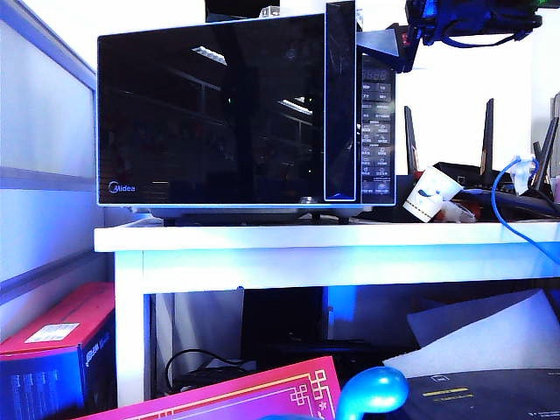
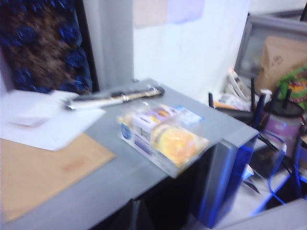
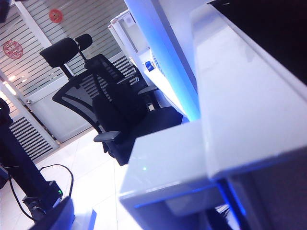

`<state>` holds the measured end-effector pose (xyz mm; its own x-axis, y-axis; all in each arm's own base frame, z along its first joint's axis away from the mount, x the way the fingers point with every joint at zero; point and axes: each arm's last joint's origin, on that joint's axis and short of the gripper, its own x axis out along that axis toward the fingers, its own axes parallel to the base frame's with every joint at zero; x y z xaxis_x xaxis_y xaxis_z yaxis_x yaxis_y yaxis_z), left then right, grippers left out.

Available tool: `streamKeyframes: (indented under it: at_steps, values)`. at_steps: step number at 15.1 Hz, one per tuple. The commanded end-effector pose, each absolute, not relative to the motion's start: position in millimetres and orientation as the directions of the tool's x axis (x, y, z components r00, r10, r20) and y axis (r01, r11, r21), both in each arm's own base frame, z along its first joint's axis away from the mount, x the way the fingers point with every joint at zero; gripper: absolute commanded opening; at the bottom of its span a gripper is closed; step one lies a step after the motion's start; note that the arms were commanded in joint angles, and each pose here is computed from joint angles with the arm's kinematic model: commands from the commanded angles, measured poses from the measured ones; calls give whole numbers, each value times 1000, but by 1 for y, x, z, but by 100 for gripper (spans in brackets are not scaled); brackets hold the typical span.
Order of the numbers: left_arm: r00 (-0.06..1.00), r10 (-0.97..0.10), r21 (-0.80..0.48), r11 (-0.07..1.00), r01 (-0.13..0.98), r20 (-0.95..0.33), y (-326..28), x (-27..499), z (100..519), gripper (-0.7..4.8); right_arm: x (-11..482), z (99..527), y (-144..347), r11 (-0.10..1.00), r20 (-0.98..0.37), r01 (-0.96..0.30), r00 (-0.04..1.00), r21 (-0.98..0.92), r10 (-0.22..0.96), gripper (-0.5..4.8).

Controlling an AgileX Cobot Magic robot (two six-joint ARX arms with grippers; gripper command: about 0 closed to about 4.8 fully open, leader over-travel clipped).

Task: Open the microwave door, place the box of snacks from the top of the microwave inside, then close the microwave door.

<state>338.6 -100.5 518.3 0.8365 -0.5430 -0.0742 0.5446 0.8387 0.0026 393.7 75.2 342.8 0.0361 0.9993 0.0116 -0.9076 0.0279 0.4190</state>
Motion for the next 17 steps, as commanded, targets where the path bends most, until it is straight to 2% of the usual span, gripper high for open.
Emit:
streamKeyframes:
  at_steps: [1, 6, 14, 15, 16, 17]
  values:
    - [824, -563, 14, 825, 565, -61, -111, 357, 508, -6, 385, 361, 83, -22, 22, -948, -15, 317, 1000, 333]
    - [803, -583, -12, 810, 586, -127, -128, 408, 461, -6, 386, 361, 83, -10, 25, -948, -3, 319, 1000, 333]
    - [774, -589, -52, 802, 595, -233, -139, 430, 426, -6, 386, 361, 83, -13, 24, -946, -5, 325, 1000, 333]
    - [759, -598, -64, 794, 604, -257, -140, 434, 419, -6, 386, 361, 83, -13, 24, -946, -5, 324, 1000, 341]
    - [754, -596, -68, 794, 603, -274, -141, 436, 414, -6, 386, 361, 82, -11, 24, -946, -4, 324, 1000, 378]
    - [751, -595, -73, 795, 603, -285, -141, 437, 412, -6, 386, 361, 80, -7, 24, -946, 0, 325, 1000, 392]
